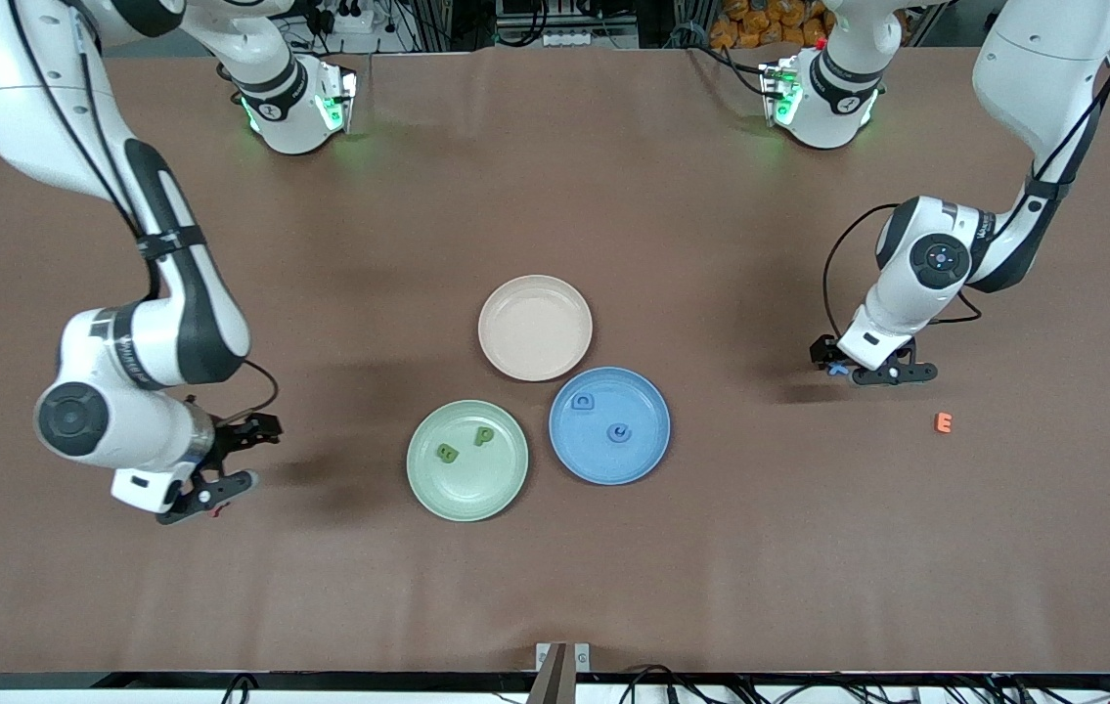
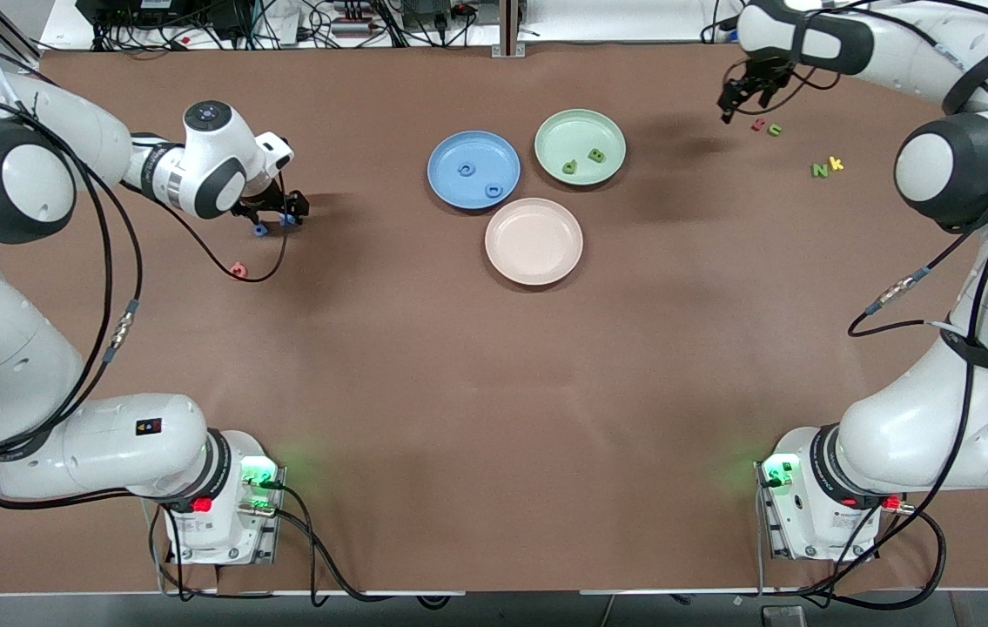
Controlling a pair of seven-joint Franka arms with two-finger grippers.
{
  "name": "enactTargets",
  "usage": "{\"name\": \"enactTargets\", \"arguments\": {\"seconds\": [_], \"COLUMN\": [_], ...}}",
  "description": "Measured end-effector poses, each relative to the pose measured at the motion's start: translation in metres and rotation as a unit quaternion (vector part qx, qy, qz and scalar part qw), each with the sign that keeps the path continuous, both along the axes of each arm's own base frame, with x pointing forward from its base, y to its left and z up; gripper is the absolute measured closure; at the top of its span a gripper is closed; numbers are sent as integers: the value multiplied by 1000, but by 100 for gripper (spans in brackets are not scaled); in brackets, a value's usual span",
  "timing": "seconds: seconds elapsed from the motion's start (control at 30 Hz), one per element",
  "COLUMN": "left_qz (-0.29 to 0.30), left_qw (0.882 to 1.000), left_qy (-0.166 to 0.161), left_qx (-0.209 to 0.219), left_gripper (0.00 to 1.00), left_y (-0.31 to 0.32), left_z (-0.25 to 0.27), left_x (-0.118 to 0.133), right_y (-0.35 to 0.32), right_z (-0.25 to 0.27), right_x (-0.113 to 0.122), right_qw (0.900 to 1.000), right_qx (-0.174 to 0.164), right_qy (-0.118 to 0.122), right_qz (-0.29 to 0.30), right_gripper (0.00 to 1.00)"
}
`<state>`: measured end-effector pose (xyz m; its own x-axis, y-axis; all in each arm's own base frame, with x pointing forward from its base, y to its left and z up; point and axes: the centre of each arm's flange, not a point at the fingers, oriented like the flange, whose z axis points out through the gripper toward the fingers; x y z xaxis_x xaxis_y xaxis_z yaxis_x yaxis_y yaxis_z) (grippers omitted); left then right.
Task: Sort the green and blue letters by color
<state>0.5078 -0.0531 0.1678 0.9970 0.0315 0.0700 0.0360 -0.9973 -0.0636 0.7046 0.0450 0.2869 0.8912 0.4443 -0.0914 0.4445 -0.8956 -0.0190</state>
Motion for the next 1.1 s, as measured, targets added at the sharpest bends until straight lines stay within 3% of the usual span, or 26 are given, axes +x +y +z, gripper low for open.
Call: {"name": "enactTargets", "arguments": {"seconds": [0.3, 0.77, 1.1], "left_qz": [8, -1, -45], "left_qw": [1000, 1000, 999], "left_qy": [-3, -2, -10], "left_qx": [-6, -6, -3], "left_gripper": [0, 0, 0], "left_y": [-14, -16, -11], "left_z": [0, 0, 5], "left_x": [0, 0, 11], "right_y": [-49, -91, -120], "right_z": [-5, -47, -67], "right_x": [6, 13, 19], "right_qw": [997, 982, 978], "right_qx": [10, 18, 20], "right_qy": [-23, -49, -51], "right_qz": [77, 184, 201], "right_gripper": [0, 0, 3]}}
